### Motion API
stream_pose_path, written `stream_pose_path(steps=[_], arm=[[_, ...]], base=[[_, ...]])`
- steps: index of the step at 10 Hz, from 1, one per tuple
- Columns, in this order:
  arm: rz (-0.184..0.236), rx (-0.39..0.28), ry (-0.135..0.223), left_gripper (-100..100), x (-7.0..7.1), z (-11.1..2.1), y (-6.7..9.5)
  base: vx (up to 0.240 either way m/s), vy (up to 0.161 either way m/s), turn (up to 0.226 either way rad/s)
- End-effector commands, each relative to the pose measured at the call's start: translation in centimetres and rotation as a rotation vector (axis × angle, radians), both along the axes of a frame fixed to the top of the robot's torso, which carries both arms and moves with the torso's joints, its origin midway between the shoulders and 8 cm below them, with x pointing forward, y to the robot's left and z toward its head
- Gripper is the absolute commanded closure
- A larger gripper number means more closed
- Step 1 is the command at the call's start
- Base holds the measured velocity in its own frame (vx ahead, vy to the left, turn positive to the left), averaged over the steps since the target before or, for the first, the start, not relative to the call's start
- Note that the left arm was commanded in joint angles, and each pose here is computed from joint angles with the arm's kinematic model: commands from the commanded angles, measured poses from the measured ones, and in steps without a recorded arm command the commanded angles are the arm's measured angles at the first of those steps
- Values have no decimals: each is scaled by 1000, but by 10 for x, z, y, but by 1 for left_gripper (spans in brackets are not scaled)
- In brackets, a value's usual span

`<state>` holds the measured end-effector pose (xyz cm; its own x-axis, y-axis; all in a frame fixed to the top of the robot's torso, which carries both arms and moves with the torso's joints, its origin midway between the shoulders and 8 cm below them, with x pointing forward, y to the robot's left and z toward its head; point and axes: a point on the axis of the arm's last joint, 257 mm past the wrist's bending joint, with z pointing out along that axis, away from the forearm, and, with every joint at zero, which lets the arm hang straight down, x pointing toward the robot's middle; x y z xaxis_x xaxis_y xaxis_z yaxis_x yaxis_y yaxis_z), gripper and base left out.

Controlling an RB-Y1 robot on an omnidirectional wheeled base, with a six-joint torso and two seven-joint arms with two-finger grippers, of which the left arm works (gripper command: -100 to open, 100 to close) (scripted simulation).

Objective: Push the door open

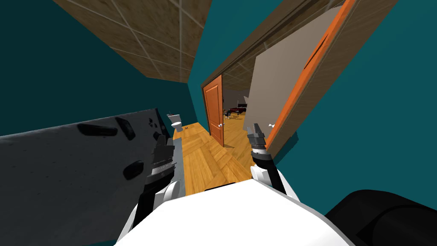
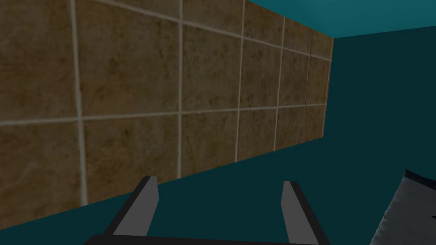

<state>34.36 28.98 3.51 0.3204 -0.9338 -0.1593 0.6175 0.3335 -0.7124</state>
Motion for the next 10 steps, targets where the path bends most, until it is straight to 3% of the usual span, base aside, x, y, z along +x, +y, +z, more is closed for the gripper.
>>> stream_pose_path(steps=[1,10], arm=[[-5,23,18,-100,8,-9,-6],[-27,142,109,-100,46,-62,-42]], base=[[83,-1,-66],[127,17,-53]])
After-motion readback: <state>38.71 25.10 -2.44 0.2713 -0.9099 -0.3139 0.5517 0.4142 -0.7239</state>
